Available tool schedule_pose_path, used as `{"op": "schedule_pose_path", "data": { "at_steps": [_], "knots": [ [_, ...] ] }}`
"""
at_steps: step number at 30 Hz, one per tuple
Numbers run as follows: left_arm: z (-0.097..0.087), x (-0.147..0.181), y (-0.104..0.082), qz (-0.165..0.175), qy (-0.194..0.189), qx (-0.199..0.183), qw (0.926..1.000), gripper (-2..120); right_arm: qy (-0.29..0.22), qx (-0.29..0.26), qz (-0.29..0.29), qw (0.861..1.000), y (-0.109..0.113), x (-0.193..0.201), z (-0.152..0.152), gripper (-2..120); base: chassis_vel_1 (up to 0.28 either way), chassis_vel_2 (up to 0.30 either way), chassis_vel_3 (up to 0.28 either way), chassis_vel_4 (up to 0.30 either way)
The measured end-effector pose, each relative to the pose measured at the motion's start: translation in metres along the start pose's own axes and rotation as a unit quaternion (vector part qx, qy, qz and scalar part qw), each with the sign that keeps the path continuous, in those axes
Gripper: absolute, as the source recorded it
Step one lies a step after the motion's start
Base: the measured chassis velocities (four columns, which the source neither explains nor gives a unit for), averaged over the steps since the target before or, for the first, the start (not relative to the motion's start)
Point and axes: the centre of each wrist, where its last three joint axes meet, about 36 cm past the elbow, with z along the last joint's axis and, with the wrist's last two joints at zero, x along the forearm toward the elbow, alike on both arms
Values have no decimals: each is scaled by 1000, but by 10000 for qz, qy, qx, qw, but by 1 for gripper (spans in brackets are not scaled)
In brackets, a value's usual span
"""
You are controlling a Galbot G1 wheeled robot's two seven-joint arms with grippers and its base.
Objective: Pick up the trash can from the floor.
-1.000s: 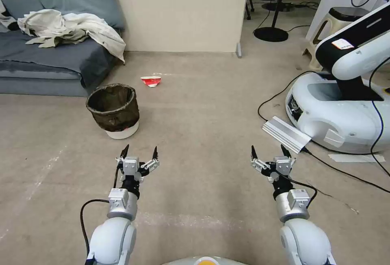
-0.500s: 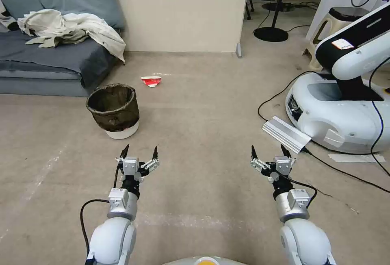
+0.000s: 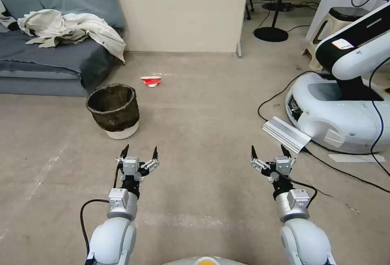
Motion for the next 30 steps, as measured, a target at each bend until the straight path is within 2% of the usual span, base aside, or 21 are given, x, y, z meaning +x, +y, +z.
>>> {"op": "schedule_pose_path", "data": {
  "at_steps": [3,6,9,10,12,14,15,18,22,30],
  "knots": [
    [-1,1,0,-3,-15,-1,10000,100,-3,-5,1,10000,0,1,0,100,0,0,0,0],
    [-10,9,0,-51,-157,-3,9999,100,-149,-29,43,9999,3,5,-12,100,0,0,0,0],
    [-35,31,2,-197,-548,16,9983,100,-606,-80,213,9979,9,19,-46,100,0,0,0,0],
    [-35,31,2,-197,-548,16,9983,100,-606,-80,213,9979,9,19,-46,100,0,0,0,0],
    [-53,47,3,-297,-827,39,9961,100,-931,-118,356,9949,13,31,-71,100,0,0,0,0],
    [-59,51,3,-325,-901,47,9954,100,-1019,-128,397,9939,13,34,-78,100,0,0,0,0],
    [-73,62,4,-387,-1103,72,9931,100,-1188,-143,474,9917,14,40,-90,100,0,0,0,0],
    [-101,83,5,-501,-1472,131,9878,100,-1206,-252,473,9912,13,44,-97,100,0,0,0,0],
    [-106,90,8,-489,-1478,114,9877,100,-1155,-232,440,9921,11,46,-97,100,0,0,0,0],
    [-107,90,8,-484,-1473,110,9878,100,-1115,-193,424,9927,9,46,-96,100,0,0,0,0]
  ]
}}
